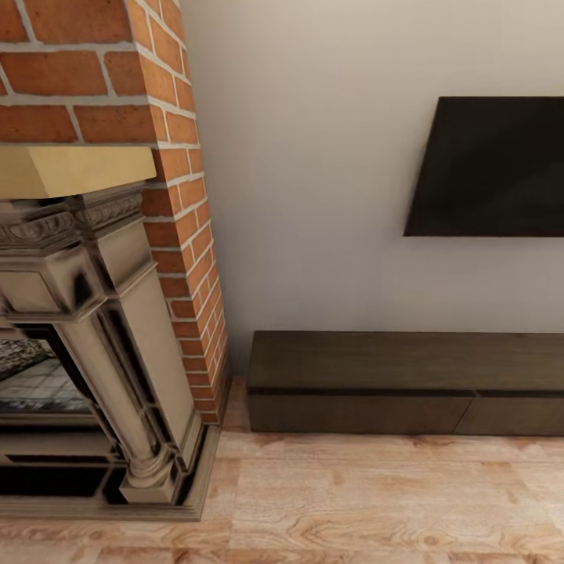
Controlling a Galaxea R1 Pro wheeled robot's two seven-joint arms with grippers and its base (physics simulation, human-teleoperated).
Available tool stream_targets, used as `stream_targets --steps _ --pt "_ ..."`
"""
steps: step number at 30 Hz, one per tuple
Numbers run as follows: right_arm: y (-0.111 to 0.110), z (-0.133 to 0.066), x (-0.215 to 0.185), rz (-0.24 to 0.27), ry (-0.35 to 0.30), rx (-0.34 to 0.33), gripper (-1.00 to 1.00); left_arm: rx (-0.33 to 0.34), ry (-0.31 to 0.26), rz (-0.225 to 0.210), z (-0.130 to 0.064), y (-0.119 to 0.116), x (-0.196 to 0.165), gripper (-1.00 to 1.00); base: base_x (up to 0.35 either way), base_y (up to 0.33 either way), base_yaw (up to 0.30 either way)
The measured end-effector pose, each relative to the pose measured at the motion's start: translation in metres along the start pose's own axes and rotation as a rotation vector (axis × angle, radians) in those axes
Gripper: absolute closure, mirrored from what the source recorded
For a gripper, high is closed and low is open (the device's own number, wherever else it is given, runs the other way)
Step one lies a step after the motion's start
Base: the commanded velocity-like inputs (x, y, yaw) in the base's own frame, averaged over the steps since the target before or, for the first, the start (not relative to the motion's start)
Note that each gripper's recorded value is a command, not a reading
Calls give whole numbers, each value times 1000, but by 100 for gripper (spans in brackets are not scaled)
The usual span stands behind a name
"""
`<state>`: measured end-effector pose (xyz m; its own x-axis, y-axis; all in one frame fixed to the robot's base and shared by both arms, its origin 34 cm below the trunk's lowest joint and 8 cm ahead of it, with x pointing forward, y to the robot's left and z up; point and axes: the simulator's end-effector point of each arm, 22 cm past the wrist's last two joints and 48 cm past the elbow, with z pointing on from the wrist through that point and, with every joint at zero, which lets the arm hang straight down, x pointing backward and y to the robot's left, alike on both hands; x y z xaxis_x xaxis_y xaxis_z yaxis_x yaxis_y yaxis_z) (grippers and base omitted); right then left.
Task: Place each of the two pumpkins and all three candles from the living room inside a cabinet in the living room (use any cabinet), then make sure every cabinet is closed, and position the cauldron so it is next to a table in the living room.
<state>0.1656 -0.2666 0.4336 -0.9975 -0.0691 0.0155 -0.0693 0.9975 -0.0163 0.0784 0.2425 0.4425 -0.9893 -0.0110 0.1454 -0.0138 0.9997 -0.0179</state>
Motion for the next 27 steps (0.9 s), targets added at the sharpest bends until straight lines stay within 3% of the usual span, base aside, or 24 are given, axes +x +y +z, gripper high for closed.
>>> stream_targets --steps 7,8,11,13,16,18,19,22,23,27 --pt "1 0 -15 -6 -65 -2 -100 1 -15 -1 0 -1 -6 -100 0 0 0" --pt "3 0 -15 -5 -66 -3 -100 -11 -138 10 -3 4 -61 -100 0 0 0" --pt "3 0 -14 -6 -64 -5 -100 0 -383 26 -37 -3 -214 -100 0 0 0" --pt "4 0 -15 -6 -65 -6 -100 24 -387 31 -44 -13 -238 -100 0 0 0" --pt "3 0 -15 -7 -67 -5 -100 148 -406 62 -69 -66 -298 -100 0 0 0" --pt "4 0 -15 -8 -67 -6 -100 244 -445 113 -95 -107 -341 -100 0 0 0" --pt "4 0 -15 -8 -67 -6 -100 266 -458 132 -104 -117 -354 -100 0 0 0" --pt "4 0 -16 -9 -68 -6 -100 370 -495 244 -151 -163 -409 -100 0 0 0" --pt "4 0 -16 -9 -68 -6 -100 387 -496 261 -159 -171 -416 -100 0 0 0" --pt "3 0 -17 -10 -70 -5 -100 525 -527 345 -222 -215 -455 -100 0 0 0"
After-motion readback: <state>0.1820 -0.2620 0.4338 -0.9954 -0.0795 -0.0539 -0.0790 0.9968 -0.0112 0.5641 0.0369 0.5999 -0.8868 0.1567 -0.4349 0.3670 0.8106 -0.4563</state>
